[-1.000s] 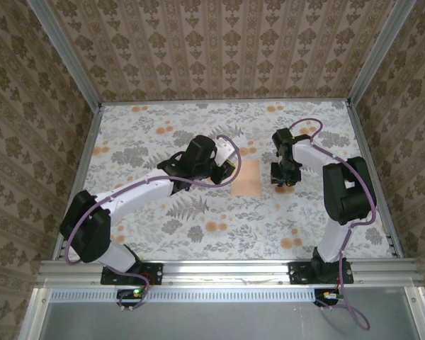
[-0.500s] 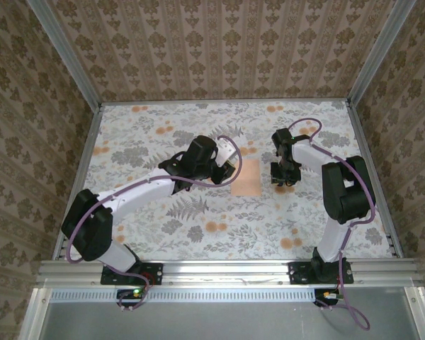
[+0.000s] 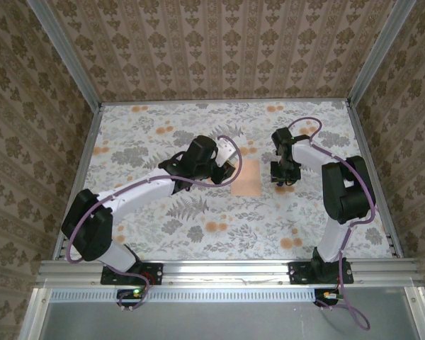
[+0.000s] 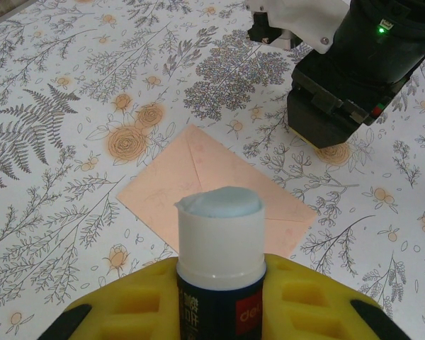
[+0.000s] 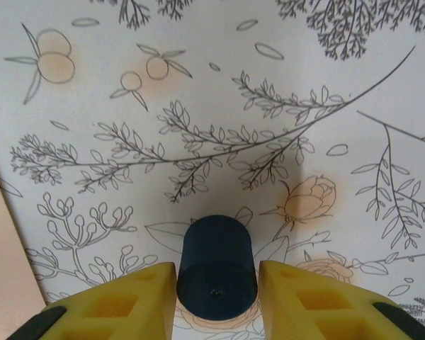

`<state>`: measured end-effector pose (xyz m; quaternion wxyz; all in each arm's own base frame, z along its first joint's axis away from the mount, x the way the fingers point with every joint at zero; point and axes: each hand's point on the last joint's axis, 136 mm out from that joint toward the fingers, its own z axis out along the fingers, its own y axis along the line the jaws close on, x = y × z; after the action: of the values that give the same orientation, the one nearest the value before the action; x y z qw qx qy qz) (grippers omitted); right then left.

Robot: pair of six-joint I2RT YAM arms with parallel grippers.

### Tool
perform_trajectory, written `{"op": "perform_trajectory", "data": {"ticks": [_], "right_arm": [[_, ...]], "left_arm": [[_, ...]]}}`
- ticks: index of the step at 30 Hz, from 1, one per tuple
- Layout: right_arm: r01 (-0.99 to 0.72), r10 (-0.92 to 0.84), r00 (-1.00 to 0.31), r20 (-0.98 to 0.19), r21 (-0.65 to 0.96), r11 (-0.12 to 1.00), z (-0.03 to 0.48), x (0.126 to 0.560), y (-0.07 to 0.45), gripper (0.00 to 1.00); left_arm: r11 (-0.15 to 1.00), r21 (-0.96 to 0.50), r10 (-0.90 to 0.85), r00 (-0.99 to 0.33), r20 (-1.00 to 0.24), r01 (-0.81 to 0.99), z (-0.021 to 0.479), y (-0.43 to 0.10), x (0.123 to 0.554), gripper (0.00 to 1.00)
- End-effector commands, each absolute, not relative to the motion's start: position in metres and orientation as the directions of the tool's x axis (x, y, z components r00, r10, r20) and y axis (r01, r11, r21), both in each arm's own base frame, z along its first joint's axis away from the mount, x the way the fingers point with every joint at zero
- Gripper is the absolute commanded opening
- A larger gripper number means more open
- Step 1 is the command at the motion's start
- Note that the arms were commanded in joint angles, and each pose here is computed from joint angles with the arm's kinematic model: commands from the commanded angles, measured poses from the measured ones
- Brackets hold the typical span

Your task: Place the letter into the envelope and seal it

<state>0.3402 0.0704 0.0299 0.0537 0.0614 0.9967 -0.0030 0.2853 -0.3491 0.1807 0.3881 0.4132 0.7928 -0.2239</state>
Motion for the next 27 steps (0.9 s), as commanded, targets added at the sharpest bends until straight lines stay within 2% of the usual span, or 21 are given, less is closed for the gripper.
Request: {"op": "perform_trajectory", "data": {"ticks": [1, 14, 18, 27], "right_arm": [[0.119, 0.114, -0.983, -0.141, -0.024, 0.993, 0.033, 0.346, 0.068, 0.35], [0.114, 0.109, -0.986, -0.129, -0.027, 0.993, 0.028, 0.346, 0.068, 0.33], [0.111, 0.107, -0.986, -0.13, -0.026, 0.993, 0.03, 0.345, 0.068, 0.28], [0.093, 0.093, -0.977, -0.192, 0.008, 0.996, 0.068, 0.346, 0.073, 0.21]], "left_arm": [[0.559, -0.055, 0.447, -0.357, -0.82, 0.827, 0.197, -0.354, 0.291, 0.0], [0.557, -0.056, 0.448, -0.357, -0.82, 0.828, 0.196, -0.355, 0.291, 0.0], [0.556, -0.057, 0.448, -0.357, -0.819, 0.829, 0.196, -0.355, 0.291, 0.0], [0.523, -0.066, 0.465, -0.35, -0.814, 0.85, 0.195, -0.356, 0.286, 0.0]]}}
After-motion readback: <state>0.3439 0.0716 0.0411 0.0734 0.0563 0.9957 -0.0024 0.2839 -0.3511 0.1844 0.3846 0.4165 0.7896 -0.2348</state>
